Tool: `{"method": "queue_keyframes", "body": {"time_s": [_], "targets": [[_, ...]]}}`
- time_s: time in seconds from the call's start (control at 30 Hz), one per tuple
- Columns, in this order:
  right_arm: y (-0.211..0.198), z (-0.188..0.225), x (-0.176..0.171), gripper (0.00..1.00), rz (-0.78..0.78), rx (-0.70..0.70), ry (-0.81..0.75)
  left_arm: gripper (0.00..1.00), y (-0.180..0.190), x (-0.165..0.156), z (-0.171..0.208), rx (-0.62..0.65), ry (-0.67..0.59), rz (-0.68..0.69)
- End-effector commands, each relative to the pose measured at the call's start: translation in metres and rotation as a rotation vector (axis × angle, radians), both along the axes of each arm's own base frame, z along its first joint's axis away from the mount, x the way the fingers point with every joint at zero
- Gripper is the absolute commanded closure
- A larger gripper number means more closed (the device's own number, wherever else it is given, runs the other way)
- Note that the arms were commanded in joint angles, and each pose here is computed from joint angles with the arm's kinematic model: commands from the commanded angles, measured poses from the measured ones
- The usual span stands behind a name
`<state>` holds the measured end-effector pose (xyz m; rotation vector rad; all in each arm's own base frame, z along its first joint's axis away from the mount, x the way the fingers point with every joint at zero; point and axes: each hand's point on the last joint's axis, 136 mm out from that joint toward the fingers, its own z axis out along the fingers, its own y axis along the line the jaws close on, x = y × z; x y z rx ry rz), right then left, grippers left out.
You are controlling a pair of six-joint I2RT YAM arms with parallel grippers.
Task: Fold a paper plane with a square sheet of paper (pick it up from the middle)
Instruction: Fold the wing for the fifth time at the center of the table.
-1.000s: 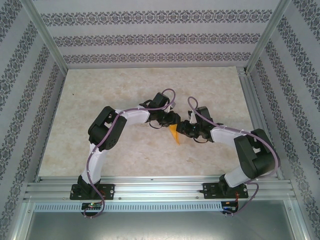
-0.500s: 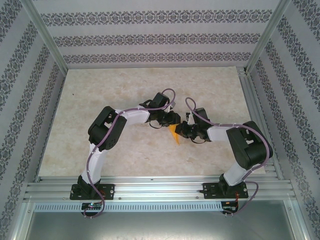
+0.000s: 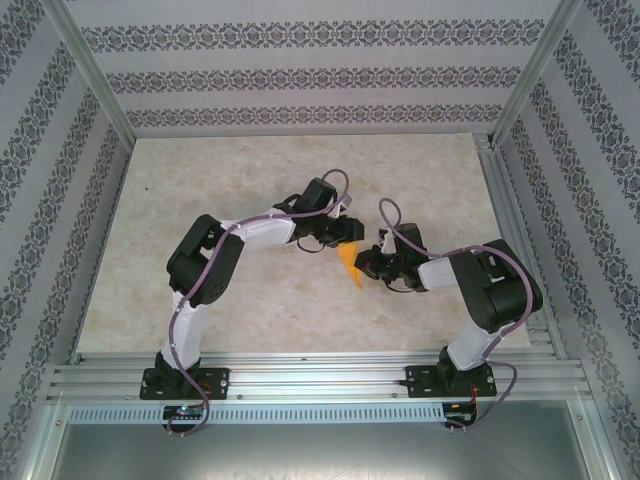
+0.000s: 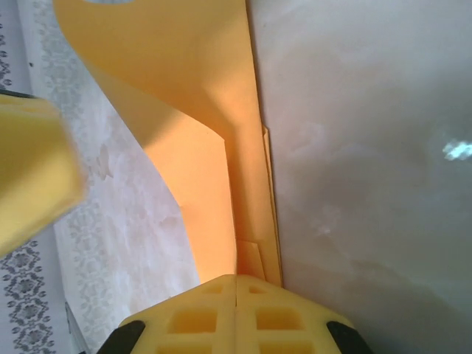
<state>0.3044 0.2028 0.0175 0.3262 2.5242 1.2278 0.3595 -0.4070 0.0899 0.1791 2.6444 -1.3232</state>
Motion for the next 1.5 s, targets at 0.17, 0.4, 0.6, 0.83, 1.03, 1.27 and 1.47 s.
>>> {"method": "queue_keyframes", "body": {"time_s": [0.17,0.4,0.6,0.83,1.03,1.27,1.47], "targets": [[-0.001,0.017,0.007,1.0,-0.023,0.051,-0.046,0.6,0.013,0.002,0.018,-0.013,-0.068,0.025],[-0.004,0.021,0.007,1.0,-0.03,0.037,-0.052,0.66,0.015,0.006,0.002,0.009,-0.05,0.049],[-0.006,0.019,0.009,1.0,-0.04,0.035,-0.05,0.67,0.009,0.012,-0.01,0.012,-0.042,0.044],[-0.003,0.027,0.008,0.93,-0.02,0.047,-0.068,0.67,0.007,0.015,-0.031,0.036,0.0,0.047],[-0.002,0.022,0.002,0.75,0.018,-0.008,-0.07,0.68,0.005,0.017,-0.027,0.016,-0.002,0.057],[0.003,0.011,-0.003,0.72,0.085,-0.102,-0.053,0.68,0.002,0.017,-0.017,-0.009,-0.011,0.051],[0.007,0.008,-0.002,0.88,0.096,-0.118,-0.048,0.68,0.004,0.017,-0.008,-0.02,-0.02,0.055]]}}
